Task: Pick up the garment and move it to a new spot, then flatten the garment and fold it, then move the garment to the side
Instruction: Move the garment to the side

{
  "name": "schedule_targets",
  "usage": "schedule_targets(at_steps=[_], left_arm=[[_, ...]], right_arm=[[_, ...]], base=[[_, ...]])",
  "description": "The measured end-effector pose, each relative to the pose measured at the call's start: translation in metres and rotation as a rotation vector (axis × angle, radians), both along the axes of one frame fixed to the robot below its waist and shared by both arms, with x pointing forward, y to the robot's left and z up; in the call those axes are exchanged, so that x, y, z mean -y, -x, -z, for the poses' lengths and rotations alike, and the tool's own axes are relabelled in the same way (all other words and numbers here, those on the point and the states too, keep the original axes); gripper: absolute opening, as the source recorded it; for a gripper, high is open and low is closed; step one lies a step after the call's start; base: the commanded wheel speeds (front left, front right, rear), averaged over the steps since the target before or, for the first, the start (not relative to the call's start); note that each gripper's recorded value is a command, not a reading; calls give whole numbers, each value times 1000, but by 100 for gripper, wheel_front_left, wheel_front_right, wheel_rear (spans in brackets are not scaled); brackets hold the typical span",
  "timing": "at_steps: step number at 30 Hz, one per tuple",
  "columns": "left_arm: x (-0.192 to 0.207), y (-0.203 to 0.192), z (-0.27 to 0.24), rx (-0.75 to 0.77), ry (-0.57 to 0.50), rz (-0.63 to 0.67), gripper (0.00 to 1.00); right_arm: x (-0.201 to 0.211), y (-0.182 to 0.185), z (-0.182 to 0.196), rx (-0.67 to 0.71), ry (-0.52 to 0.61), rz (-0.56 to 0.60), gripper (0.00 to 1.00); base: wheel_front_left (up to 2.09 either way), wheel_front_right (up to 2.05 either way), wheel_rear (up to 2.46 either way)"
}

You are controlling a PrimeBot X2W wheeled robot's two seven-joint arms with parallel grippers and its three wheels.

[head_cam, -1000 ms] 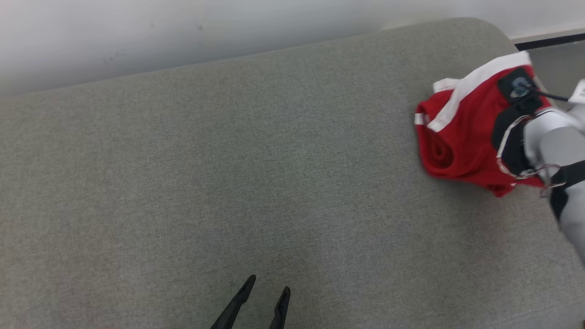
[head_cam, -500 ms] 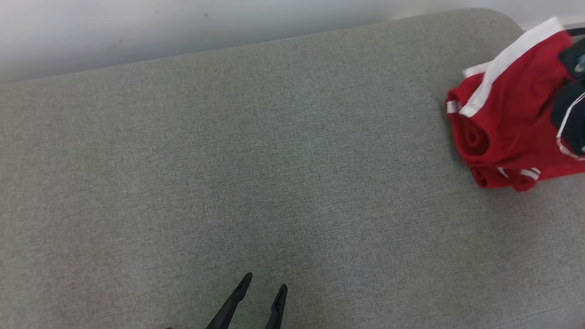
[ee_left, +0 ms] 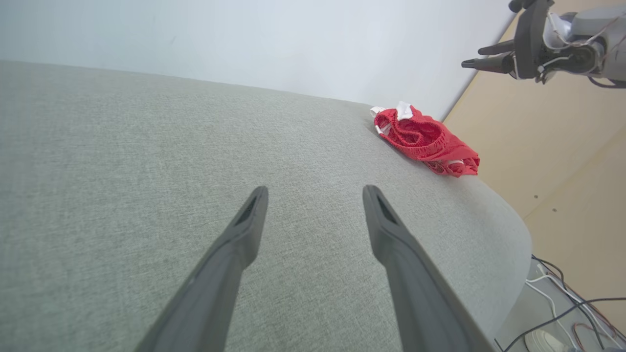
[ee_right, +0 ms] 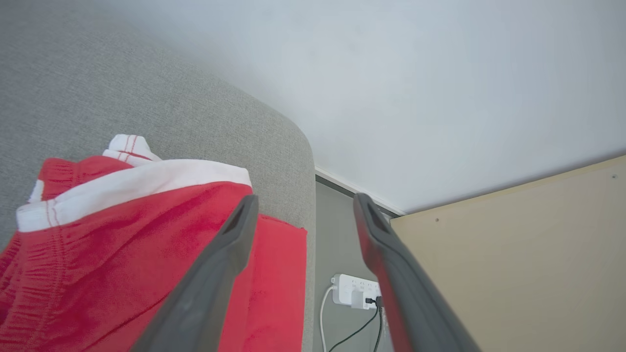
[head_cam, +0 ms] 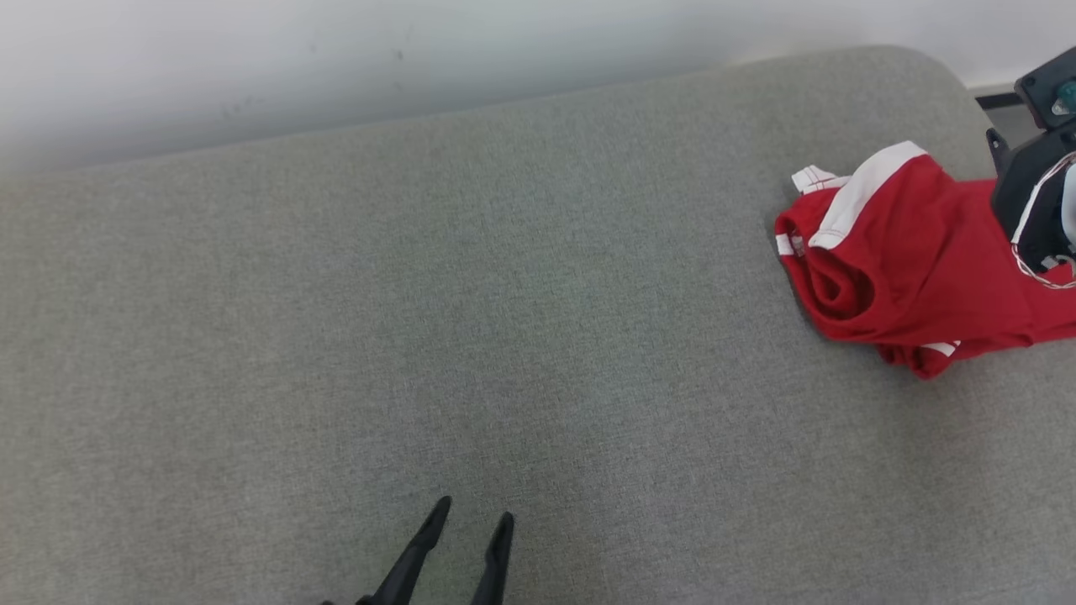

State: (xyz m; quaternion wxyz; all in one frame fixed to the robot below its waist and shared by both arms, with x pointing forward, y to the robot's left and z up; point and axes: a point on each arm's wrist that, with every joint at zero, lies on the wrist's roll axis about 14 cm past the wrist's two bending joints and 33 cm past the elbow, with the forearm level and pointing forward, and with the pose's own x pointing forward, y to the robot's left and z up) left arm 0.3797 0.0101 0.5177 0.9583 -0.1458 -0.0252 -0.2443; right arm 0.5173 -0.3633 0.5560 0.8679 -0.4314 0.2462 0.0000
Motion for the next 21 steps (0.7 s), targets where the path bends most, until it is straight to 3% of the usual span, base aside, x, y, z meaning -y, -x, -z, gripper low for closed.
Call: schedule_targets(at_steps=[6,13,17,21], left_arm=[[-27,5,-13,-3,83,-114,100],[-65,19,-13,-15,67,-259,100],[-86,24,-18,6,48,-333,100],[-99,30,-21,20,35,-373,100]], right_arm=[[-38,14,-1,108,-210,-80,100],[-75,51,5,276,-499,-126,100],[-123,69,6,363,-694,-178,100],[-139,89,9,437,-841,-151,100]], base=[[0,0,0],[0,0,0],[0,0,0],[0,0,0]])
